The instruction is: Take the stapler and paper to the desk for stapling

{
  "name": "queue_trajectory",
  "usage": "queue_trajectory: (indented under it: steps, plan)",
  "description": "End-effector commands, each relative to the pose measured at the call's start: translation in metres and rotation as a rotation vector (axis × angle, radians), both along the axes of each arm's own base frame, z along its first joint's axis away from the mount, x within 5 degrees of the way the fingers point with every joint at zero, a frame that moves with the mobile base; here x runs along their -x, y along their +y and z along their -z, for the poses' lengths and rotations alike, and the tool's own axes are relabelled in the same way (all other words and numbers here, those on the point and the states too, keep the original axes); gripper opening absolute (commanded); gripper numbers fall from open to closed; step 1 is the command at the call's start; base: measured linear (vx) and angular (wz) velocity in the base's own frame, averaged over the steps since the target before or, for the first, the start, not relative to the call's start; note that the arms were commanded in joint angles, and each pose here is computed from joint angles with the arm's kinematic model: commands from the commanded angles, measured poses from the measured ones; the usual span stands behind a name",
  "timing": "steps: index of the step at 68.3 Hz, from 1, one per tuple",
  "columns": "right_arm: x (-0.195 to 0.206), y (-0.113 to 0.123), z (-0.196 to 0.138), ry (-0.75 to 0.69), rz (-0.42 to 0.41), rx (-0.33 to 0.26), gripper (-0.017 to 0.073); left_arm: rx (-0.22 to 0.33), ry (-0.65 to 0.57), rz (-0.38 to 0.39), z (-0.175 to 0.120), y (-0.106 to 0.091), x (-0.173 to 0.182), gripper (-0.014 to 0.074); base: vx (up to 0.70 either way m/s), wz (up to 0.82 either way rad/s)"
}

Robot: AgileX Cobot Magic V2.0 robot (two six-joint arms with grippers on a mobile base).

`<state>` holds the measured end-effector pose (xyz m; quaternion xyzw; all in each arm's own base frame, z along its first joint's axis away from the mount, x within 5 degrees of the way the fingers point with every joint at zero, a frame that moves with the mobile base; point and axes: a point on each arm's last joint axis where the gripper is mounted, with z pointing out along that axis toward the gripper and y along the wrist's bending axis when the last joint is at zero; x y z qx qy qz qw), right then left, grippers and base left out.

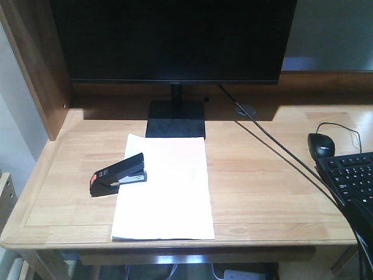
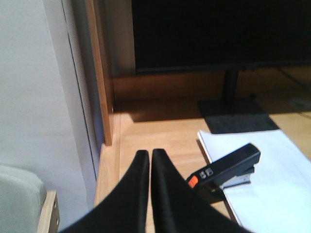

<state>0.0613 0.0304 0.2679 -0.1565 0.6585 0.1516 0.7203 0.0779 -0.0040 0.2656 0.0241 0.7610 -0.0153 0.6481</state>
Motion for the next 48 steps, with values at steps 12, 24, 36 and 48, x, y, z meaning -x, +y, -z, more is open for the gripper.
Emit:
queue_trajectory:
  steps: [12, 24, 36, 48]
  plan:
    - [0.000, -0.002, -0.009, -0.029, 0.021, 0.010, 0.0568, 0.063, -0.206, 0.015, -0.010, 0.001, 0.027, -0.0006, 0.00, 0.00]
    - [0.000, -0.002, -0.009, -0.029, 0.021, 0.010, 0.0568, 0.063, -0.223, 0.016, -0.011, 0.001, 0.029, -0.0006, 0.00, 0.00]
    - [0.000, -0.002, -0.009, -0.029, 0.021, 0.010, 0.0568, 0.063, -0.223, 0.016, -0.011, 0.001, 0.029, -0.0006, 0.00, 0.00]
    - [0.000, -0.002, -0.009, -0.029, 0.021, 0.010, 0.0568, 0.063, -0.223, 0.016, -0.011, 0.001, 0.029, -0.0006, 0.00, 0.00]
